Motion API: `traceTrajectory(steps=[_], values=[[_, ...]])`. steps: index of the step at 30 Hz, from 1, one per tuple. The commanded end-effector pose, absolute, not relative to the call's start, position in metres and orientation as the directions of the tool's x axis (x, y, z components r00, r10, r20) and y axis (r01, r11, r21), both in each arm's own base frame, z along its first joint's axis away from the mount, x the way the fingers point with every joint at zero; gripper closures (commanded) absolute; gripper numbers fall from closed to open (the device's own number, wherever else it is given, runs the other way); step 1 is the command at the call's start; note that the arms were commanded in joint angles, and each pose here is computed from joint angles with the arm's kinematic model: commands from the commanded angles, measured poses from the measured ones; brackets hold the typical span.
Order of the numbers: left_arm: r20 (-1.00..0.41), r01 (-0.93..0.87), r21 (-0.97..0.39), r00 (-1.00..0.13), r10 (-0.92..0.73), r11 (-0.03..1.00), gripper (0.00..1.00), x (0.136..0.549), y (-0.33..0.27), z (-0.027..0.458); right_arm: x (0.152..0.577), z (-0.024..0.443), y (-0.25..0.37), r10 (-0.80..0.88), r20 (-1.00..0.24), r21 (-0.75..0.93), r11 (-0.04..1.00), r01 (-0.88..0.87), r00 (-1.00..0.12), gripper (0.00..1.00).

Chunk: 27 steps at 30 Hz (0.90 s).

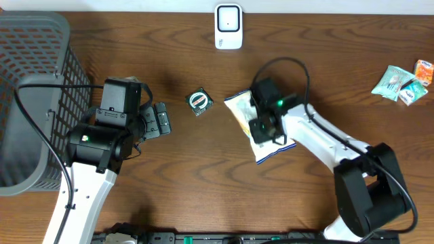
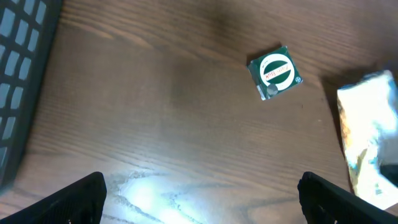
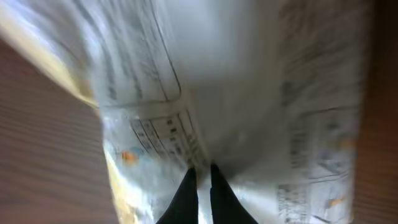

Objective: Scan the item barcode
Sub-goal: 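Push the snack bag to rotate it and raise the right gripper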

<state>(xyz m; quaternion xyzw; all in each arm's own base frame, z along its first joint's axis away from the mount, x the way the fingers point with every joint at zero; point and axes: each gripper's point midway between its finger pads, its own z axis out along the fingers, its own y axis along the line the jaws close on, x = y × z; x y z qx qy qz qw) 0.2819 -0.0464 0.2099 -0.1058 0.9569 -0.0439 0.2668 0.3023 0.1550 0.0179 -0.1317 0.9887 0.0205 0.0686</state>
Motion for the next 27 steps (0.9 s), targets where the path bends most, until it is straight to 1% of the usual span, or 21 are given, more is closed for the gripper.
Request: traceTrajectory(steps=[1,6,8,10,11,12,13,15,16,18,22,27], values=[[-0.506,-0.186,-0.149,-0.830,-0.237,0.971,0.02,0.284,-0.047,0.213,0.295,0.006,0.148,-0.263,-0.112,0.003,0.964,-0.265,-0.958,0.97],[-0.506,-0.186,-0.149,-0.830,-0.237,0.971,0.02,0.284,-0.047,0.213,0.304,0.026,0.153,-0.258,-0.144,0.014,0.965,-0.263,-0.955,0.99],[-0.505,-0.186,-0.149,-0.830,-0.237,0.971,0.02,0.283,-0.046,0.213,0.312,0.039,0.154,-0.254,-0.166,0.010,0.966,-0.259,-0.953,0.98],[-0.506,-0.186,-0.149,-0.830,-0.237,0.971,0.02,0.284,-0.047,0.213,0.324,0.055,0.154,-0.245,-0.200,-0.002,0.968,-0.249,-0.949,0.94],[-0.506,-0.186,-0.149,-0.830,-0.237,0.971,0.02,0.284,-0.047,0.213,0.332,0.064,0.153,-0.237,-0.224,-0.010,0.970,-0.241,-0.945,0.90],[-0.506,-0.186,-0.149,-0.830,-0.237,0.971,0.02,0.284,-0.047,0.213,0.339,0.070,0.152,-0.231,-0.244,-0.019,0.972,-0.234,-0.942,0.84],[-0.505,-0.186,-0.149,-0.830,-0.237,0.971,0.02,0.283,-0.046,0.213,0.350,0.079,0.150,-0.220,-0.277,-0.029,0.975,-0.220,-0.936,0.68],[-0.506,-0.186,-0.149,-0.830,-0.237,0.971,0.02,0.284,-0.047,0.213,0.363,0.088,0.147,-0.202,-0.319,-0.038,0.979,-0.201,-0.926,0.51],[-0.505,-0.186,-0.149,-0.830,-0.237,0.971,0.02,0.283,-0.046,0.213,0.369,0.091,0.146,-0.199,-0.336,-0.036,0.979,-0.199,-0.921,0.45],[-0.505,-0.186,-0.149,-0.830,-0.237,0.971,0.02,0.283,-0.046,0.213,0.381,0.095,0.141,-0.177,-0.376,-0.024,0.983,-0.181,-0.910,0.39],[-0.505,-0.186,-0.149,-0.830,-0.237,0.971,0.02,0.283,-0.046,0.213,0.398,0.097,0.130,-0.135,-0.410,0.028,0.987,-0.160,-0.902,0.35],[-0.506,-0.186,-0.149,-0.830,-0.237,0.971,0.02,0.284,-0.047,0.213,0.400,0.096,0.137,-0.185,-0.407,0.188,0.942,-0.280,-0.895,0.33]])
